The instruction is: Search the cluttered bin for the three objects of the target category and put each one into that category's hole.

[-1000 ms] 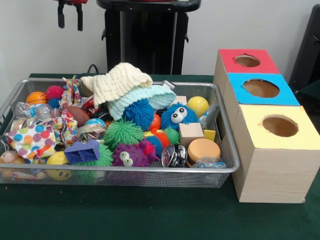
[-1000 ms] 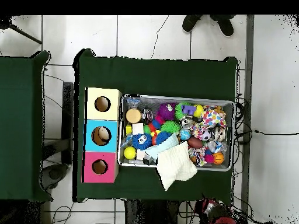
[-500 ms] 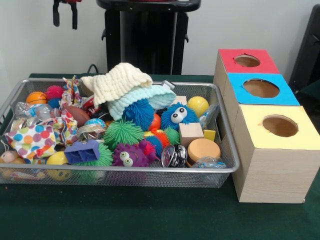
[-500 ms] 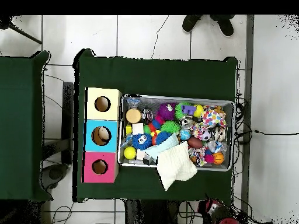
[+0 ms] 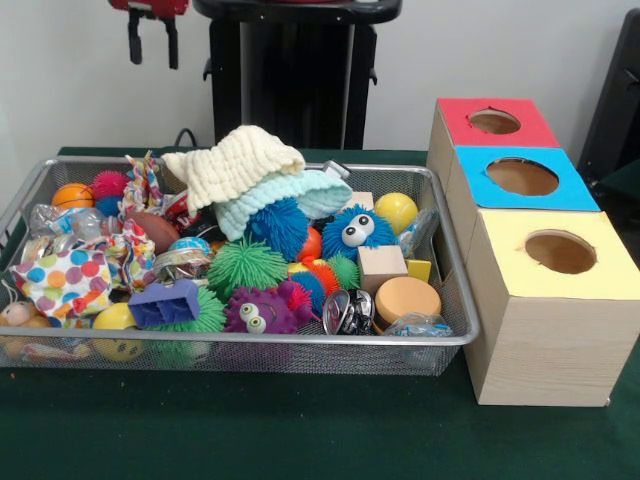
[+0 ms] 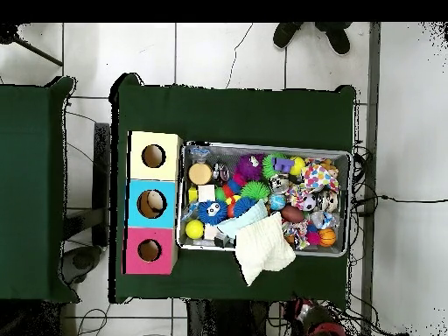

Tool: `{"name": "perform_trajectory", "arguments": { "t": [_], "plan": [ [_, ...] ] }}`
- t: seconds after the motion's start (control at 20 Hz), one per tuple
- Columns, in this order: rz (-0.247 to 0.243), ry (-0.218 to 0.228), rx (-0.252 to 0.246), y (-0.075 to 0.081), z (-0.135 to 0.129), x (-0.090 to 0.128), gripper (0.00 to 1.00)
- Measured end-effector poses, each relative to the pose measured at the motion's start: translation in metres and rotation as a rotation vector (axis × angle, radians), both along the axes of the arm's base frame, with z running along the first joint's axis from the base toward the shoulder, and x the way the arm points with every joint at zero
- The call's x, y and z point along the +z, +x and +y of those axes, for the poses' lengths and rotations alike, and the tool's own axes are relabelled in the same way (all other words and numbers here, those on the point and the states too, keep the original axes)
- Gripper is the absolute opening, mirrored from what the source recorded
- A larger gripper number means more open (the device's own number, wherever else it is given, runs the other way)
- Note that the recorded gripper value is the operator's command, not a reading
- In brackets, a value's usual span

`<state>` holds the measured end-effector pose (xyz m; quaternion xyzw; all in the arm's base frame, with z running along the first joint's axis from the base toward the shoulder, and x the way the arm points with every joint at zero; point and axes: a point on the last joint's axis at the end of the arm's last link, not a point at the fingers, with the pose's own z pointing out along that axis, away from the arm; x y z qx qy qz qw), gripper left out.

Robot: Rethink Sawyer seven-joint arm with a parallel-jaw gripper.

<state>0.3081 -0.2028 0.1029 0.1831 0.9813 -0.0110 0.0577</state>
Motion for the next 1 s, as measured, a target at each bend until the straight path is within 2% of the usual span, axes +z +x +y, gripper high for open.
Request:
{"name": "perform_trajectory", "arguments": {
  "t": [0.3,0.65,1.0],
  "plan": [
    [0.040,0.057,0.053,-0.014,0.026,-0.035,1.00],
    [0.053,0.086,0.032,-0.024,0.027,-0.052,1.00],
    [0.068,0.107,0.010,-0.032,0.026,-0.059,1.00]
  ]
}}
